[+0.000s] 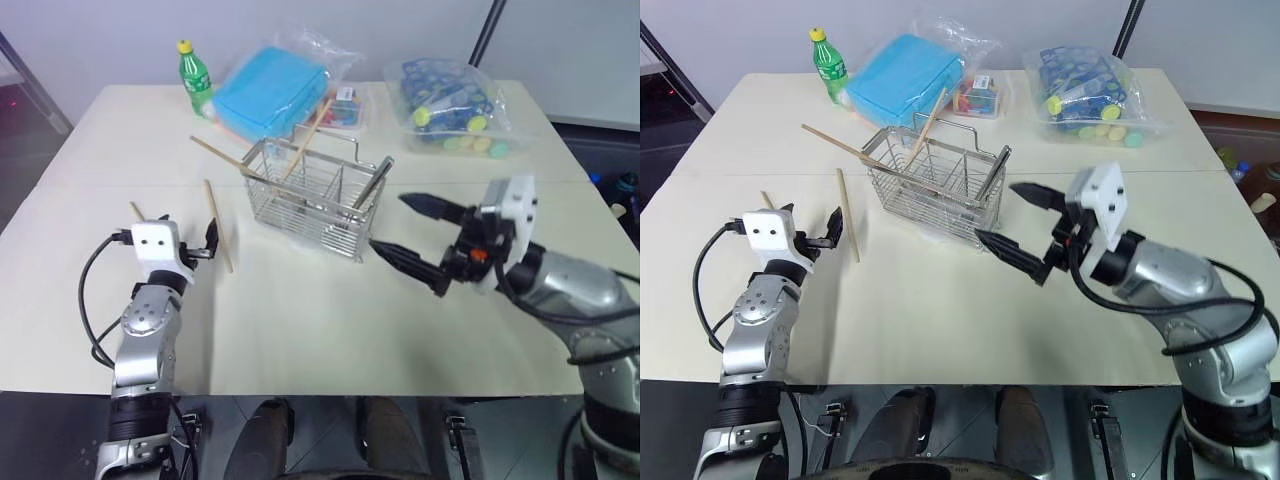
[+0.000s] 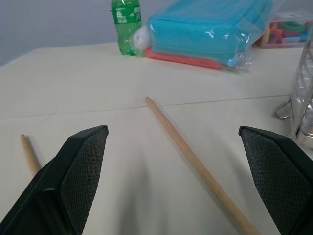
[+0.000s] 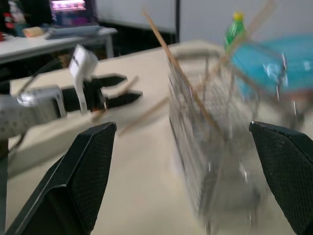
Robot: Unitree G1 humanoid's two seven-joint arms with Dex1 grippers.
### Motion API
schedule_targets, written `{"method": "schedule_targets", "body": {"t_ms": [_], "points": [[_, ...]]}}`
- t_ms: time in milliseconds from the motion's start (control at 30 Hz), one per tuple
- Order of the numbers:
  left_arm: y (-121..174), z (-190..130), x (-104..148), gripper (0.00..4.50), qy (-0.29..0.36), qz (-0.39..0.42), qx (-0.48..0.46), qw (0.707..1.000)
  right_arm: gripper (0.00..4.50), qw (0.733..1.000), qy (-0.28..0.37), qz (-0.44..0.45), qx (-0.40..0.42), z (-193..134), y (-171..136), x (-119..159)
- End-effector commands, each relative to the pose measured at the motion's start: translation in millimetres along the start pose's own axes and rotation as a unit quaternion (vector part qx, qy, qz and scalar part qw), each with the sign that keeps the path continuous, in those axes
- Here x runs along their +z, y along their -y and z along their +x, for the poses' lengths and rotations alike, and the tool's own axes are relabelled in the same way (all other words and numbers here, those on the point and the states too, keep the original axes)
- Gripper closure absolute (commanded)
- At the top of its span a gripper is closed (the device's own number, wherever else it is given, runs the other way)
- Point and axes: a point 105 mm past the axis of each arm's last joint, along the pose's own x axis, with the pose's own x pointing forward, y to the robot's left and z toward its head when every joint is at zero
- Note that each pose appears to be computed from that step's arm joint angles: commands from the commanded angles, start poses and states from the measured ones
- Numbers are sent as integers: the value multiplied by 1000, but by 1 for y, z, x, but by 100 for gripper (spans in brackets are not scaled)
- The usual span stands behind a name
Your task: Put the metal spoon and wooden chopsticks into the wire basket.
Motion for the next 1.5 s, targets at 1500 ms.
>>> {"method": "schedule_targets", "body": {"t_ms": [1500], "points": [[36, 66, -12, 0, -220, -13, 160, 962, 4, 992, -17, -118, 47, 2, -14, -29]]}}
